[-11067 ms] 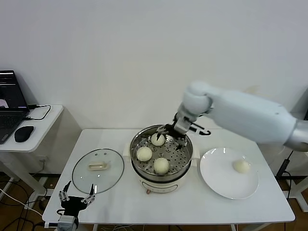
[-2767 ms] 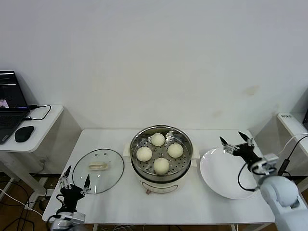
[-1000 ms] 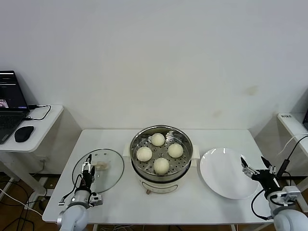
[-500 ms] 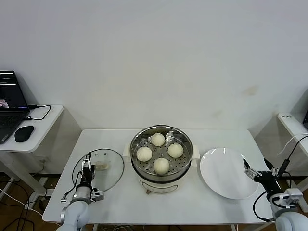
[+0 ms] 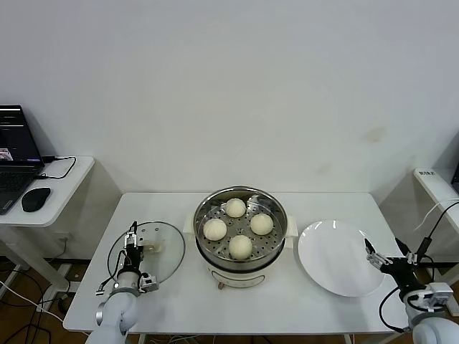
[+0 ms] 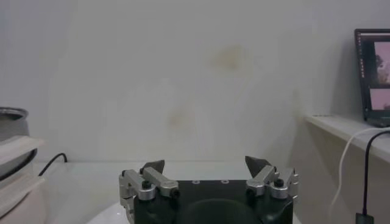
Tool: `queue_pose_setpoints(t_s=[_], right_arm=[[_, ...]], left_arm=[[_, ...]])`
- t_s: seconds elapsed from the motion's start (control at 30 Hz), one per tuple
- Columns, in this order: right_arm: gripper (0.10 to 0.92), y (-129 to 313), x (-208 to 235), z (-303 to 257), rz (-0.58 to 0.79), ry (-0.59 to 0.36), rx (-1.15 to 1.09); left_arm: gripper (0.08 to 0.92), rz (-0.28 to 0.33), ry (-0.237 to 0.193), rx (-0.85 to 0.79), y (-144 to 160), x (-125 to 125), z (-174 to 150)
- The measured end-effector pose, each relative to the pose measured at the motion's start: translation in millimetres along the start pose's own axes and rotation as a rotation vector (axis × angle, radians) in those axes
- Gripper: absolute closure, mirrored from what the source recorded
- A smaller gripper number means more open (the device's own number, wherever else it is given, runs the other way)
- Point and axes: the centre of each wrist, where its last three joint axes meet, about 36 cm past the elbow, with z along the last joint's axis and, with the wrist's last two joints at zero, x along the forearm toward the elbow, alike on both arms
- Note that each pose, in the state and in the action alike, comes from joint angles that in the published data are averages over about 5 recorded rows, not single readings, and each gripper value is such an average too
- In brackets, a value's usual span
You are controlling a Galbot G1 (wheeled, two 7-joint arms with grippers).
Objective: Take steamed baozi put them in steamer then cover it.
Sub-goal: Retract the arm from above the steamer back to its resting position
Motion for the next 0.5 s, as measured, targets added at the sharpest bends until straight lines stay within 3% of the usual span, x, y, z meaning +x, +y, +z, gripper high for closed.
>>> queue_pose_setpoints(t_s=[0.17, 0.5], right_arm=[[0.2, 0.0, 1.0, 1.1, -0.003, 0.004, 0.001], [0.2, 0.0, 3.9, 0.9, -0.005, 0.005, 0.006]], left_arm=[[0.204, 0.003, 0.009, 0.007, -5.8, -1.5, 2.3], [0.484, 0.014, 0.008, 0.012, -21.2, 1.3, 8.8]])
